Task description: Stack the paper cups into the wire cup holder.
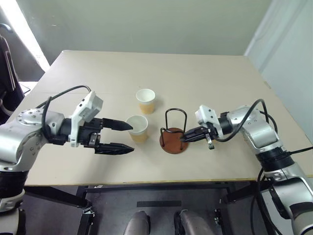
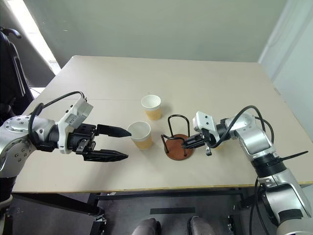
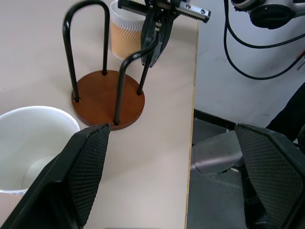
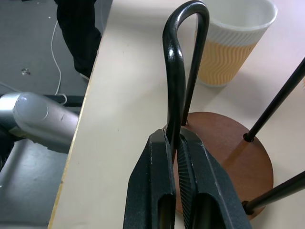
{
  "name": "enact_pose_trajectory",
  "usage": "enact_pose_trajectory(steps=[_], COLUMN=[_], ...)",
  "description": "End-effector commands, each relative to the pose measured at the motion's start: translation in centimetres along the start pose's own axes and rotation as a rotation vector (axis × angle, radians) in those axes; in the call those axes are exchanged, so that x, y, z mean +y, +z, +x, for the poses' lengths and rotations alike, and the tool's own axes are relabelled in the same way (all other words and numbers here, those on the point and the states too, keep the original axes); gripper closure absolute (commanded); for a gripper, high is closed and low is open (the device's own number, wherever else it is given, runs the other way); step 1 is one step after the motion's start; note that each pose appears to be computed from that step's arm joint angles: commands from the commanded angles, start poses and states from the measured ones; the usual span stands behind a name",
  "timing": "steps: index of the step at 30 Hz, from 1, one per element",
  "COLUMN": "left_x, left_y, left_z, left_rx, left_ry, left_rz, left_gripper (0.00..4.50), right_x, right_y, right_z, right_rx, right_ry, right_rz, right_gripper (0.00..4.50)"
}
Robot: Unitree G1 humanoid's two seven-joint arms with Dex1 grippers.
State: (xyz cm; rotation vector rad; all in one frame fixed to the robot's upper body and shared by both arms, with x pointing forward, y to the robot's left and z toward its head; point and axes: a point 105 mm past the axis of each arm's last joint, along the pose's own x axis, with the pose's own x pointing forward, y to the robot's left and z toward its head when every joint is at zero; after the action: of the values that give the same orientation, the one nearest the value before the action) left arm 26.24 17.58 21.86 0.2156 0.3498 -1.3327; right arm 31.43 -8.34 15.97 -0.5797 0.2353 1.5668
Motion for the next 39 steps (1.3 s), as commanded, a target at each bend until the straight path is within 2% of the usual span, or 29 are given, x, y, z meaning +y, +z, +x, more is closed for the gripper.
enact_pose_trajectory(steps=[1,3,12,20,26,30,39], left_x=[-0.4,-0.4,-0.4,-0.3,-0.1,0.0,0.7], left_y=[1.2,1.2,1.3,1.5,1.5,1.6,2.0], left_z=[-0.2,-0.2,0.0,0.3,0.3,0.5,0.3], left_rx=[-0.014,-0.015,-0.022,-0.028,-0.031,-0.035,-0.044], left_ry=[0.000,0.000,-0.004,-0.006,-0.007,-0.011,0.013], left_rz=[0.061,0.062,0.064,0.067,0.070,0.072,0.098], left_gripper=[0.00,0.00,0.00,0.00,0.00,0.00,0.00], right_x=[-0.3,-0.2,-0.1,-0.4,-0.7,-0.4,-1.4], right_y=[0.9,0.8,0.6,0.5,1.5,1.3,3.4], right_z=[-0.4,-0.4,-0.6,-1.6,-4.0,-5.0,-7.0], right_rx=[0.013,0.021,0.038,0.072,0.075,0.090,0.000], right_ry=[0.002,0.009,-0.001,-0.032,-0.078,-0.090,-0.200], right_rz=[-0.061,-0.063,-0.082,-0.089,-0.077,-0.070,-0.034], right_gripper=[3.99,3.56,0.52,0.52,0.52,0.52,0.52])
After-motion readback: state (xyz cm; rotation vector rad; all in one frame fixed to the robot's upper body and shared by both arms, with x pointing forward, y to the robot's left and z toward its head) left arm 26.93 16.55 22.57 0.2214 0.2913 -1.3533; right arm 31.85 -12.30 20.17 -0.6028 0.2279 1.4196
